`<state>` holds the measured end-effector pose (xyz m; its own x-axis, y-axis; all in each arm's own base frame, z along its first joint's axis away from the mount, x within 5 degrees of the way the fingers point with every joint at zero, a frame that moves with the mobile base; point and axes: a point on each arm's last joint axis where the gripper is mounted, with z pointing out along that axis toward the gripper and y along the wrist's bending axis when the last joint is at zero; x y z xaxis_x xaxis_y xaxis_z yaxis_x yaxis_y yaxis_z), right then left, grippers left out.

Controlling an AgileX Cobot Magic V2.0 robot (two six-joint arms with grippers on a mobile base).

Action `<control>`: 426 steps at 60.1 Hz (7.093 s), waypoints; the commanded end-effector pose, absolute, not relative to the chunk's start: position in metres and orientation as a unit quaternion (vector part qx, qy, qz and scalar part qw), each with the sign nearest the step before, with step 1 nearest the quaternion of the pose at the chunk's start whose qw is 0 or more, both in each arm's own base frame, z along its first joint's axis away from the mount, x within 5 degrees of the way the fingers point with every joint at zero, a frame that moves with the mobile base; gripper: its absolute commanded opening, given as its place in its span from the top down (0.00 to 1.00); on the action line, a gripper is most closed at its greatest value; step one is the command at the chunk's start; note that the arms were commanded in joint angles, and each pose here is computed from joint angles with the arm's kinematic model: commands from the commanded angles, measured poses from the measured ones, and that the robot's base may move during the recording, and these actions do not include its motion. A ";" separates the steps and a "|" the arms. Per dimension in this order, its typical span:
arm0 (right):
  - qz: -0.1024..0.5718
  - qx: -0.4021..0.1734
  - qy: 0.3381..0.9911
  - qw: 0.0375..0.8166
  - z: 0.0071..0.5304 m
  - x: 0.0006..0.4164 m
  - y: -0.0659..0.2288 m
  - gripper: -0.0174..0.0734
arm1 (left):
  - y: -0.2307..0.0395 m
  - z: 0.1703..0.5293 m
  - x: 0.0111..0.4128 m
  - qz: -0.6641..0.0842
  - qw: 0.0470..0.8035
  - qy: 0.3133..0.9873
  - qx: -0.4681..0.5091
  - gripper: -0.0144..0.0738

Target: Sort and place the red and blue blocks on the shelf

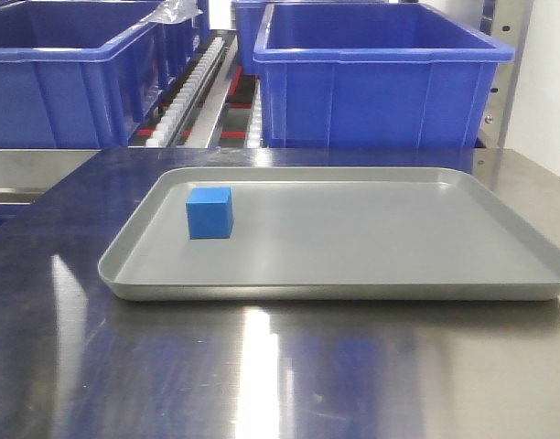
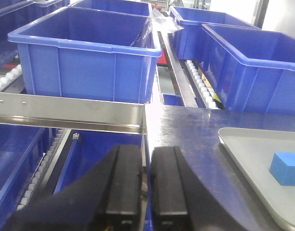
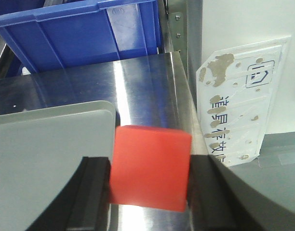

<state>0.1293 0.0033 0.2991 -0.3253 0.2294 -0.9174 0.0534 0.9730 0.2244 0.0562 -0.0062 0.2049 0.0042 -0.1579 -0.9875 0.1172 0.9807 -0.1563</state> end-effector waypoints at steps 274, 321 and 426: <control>0.074 0.080 0.776 0.622 0.317 0.131 0.002 0.74 | -0.238 0.250 0.325 -0.168 0.265 0.943 0.109 0.34; 0.074 0.080 0.776 0.622 0.317 0.131 0.002 0.74 | -0.239 0.239 0.327 -0.159 0.248 0.949 0.109 0.71; 0.074 0.080 0.776 0.622 0.317 0.131 0.002 0.74 | -0.011 0.349 0.139 -0.094 0.599 0.792 -0.073 0.69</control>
<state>0.1293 0.0030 0.2991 -0.3248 0.2301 -0.9174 0.0555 0.9729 0.2244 0.1413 -0.0138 0.3353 -0.3825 -0.2103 -0.8997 -0.0124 0.9748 -0.2226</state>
